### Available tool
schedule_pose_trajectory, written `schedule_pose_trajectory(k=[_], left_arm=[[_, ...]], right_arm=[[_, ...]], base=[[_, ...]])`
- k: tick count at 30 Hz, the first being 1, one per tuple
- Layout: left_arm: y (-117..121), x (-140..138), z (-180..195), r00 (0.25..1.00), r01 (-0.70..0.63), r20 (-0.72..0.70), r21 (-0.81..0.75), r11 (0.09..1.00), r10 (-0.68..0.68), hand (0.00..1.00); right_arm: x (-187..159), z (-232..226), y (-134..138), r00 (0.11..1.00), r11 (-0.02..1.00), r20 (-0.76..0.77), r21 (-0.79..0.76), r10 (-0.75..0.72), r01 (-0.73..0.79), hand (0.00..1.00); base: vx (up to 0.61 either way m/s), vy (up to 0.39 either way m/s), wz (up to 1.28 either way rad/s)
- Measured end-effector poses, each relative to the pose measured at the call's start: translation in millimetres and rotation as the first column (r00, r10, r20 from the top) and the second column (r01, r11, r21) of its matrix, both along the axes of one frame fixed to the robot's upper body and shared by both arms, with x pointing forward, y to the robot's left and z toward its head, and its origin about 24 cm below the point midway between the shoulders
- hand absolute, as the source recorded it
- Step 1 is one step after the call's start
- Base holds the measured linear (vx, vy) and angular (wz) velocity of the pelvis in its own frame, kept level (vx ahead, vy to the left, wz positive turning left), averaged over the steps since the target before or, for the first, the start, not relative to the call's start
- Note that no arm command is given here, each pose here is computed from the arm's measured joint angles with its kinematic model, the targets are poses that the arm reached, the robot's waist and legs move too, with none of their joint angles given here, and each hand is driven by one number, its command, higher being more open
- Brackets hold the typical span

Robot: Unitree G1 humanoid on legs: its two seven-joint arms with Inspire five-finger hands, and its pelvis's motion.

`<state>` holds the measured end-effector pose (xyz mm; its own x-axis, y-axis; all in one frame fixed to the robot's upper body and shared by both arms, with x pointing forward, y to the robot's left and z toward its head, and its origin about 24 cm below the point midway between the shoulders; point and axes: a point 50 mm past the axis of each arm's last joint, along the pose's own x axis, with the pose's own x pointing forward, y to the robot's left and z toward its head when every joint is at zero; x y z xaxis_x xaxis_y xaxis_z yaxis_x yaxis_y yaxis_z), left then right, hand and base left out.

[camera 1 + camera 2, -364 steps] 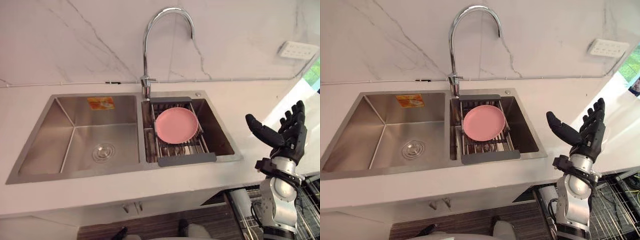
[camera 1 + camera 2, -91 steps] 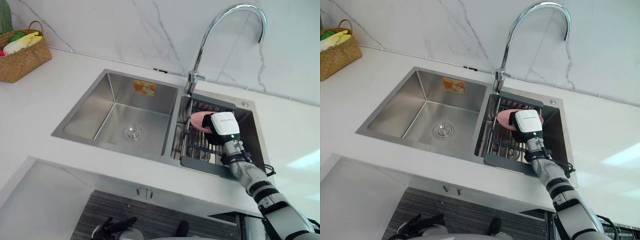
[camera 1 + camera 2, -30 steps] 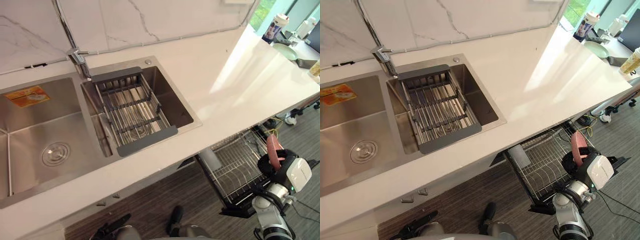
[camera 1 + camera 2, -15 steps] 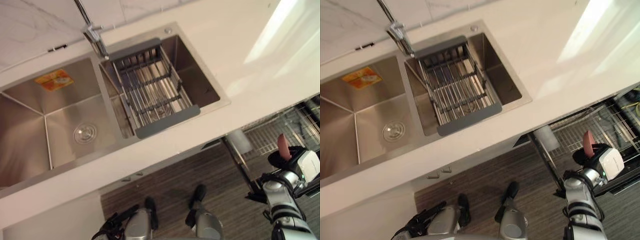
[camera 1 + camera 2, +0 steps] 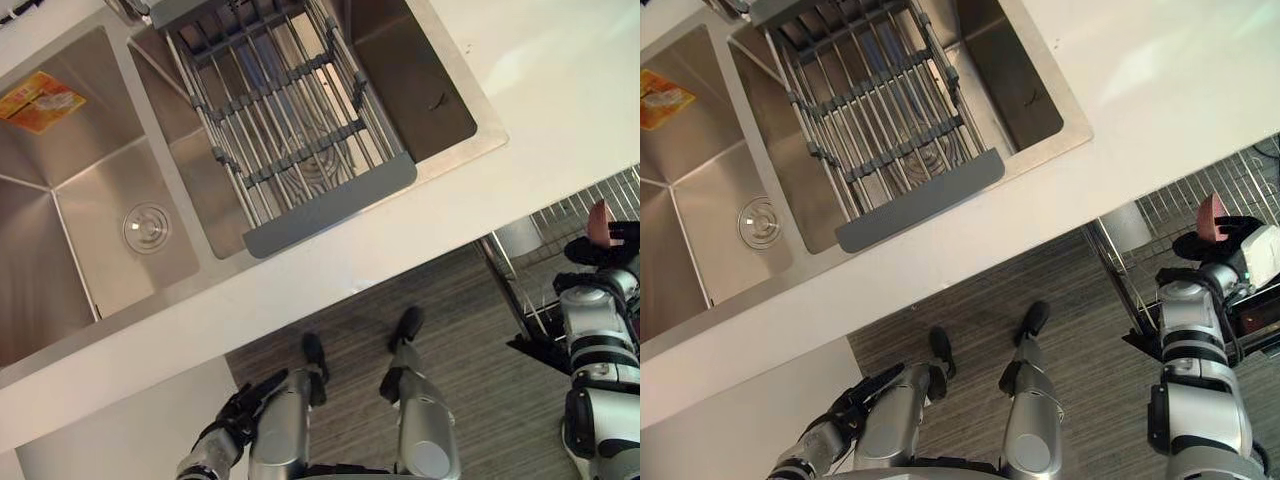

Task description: Walk over to the sink, pick up the cup, carry it to the dishwasher, place the cup inside the dishwasher, then close the dishwasher door

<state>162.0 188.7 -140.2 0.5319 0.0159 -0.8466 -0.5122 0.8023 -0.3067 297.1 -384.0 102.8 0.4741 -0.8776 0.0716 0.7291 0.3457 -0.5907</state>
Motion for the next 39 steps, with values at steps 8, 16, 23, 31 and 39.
schedule_pose_trajectory(k=[8, 16, 23, 31, 39], left_arm=[[0, 2, 1, 0.999, 0.044, -0.008, 0.014, 0.999, -0.043, 1.00], [27, -38, -10, 0.985, 0.032, -0.170, 0.064, 0.997, -0.021, 1.00], [32, -87, -23, 0.942, -0.047, -0.329, 0.063, 0.997, 0.065, 1.00], [15, -102, -29, 0.936, -0.129, -0.326, 0.036, 0.991, 0.133, 1.00], [7, -96, -28, 0.949, -0.167, -0.265, 0.029, 0.986, 0.169, 1.00]], right_arm=[[-3, 37, 13, 0.970, 0.996, 0.230, -0.063, 0.080, -0.067, 1.00], [-96, 16, -15, 0.889, 0.978, 0.416, 0.003, -0.192, 0.209, 1.00], [-230, -72, -71, 0.661, 0.742, 0.368, 0.485, -0.654, 0.464, 1.00], [-223, -173, 25, 0.738, 0.570, 0.296, 0.809, -0.607, 0.145, 1.00], [-176, -180, 73, 0.723, 0.521, 0.433, 0.845, -0.538, -0.119, 1.00]], base=[[0.00, 0.055, -0.09], [0.05, 0.040, -0.08], [0.01, 0.073, -0.20], [-0.05, -0.013, -0.08], [0.02, 0.039, 0.42]])
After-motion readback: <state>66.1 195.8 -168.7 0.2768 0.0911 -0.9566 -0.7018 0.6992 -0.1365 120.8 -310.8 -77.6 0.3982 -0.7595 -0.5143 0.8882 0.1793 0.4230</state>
